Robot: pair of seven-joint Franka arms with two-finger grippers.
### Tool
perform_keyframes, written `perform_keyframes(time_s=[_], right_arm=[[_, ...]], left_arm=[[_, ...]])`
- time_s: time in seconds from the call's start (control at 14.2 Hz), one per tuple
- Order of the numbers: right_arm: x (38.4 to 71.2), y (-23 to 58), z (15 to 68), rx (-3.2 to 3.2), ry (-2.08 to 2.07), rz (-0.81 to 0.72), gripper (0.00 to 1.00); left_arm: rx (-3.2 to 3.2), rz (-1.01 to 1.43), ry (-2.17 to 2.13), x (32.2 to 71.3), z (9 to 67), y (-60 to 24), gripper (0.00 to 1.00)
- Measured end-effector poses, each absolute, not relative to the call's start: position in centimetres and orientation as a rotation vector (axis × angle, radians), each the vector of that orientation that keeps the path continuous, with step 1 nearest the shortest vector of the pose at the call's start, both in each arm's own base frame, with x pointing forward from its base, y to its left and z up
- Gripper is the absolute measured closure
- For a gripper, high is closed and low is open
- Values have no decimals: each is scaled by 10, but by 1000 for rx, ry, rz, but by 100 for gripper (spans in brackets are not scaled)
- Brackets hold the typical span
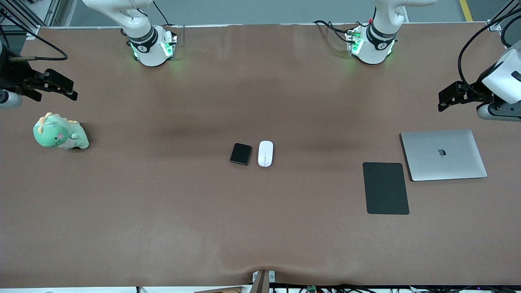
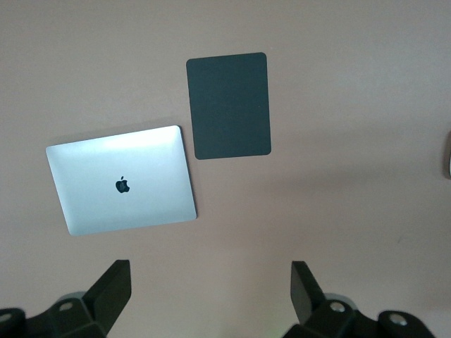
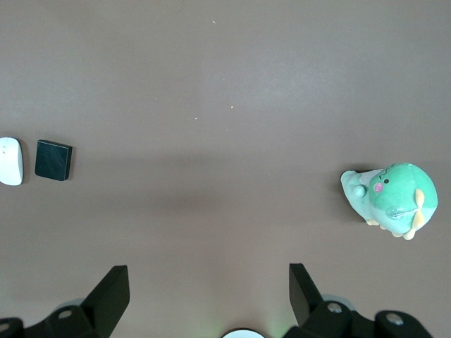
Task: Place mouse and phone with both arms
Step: 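Reach the left gripper to the white mouse and grasp it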
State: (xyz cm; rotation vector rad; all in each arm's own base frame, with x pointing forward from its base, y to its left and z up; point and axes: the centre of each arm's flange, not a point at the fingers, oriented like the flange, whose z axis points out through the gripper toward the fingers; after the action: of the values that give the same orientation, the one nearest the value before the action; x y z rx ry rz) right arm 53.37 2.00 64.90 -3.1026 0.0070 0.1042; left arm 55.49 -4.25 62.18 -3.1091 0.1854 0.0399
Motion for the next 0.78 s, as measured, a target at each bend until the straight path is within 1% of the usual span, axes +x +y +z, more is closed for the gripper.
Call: perform_keyframes(time_s=[0.42, 0.56, 0.78], right_arm=[[534, 18, 649, -3102, 12, 104, 0], [534, 17, 649, -3102, 16, 104, 0], [534, 16, 649, -3102, 18, 104, 0]], left_arm=[[-3108, 52, 195, 558, 615, -45, 0], [-3102, 118, 229, 567, 592, -60, 0], [-3087, 246, 247, 582, 536, -113, 0]])
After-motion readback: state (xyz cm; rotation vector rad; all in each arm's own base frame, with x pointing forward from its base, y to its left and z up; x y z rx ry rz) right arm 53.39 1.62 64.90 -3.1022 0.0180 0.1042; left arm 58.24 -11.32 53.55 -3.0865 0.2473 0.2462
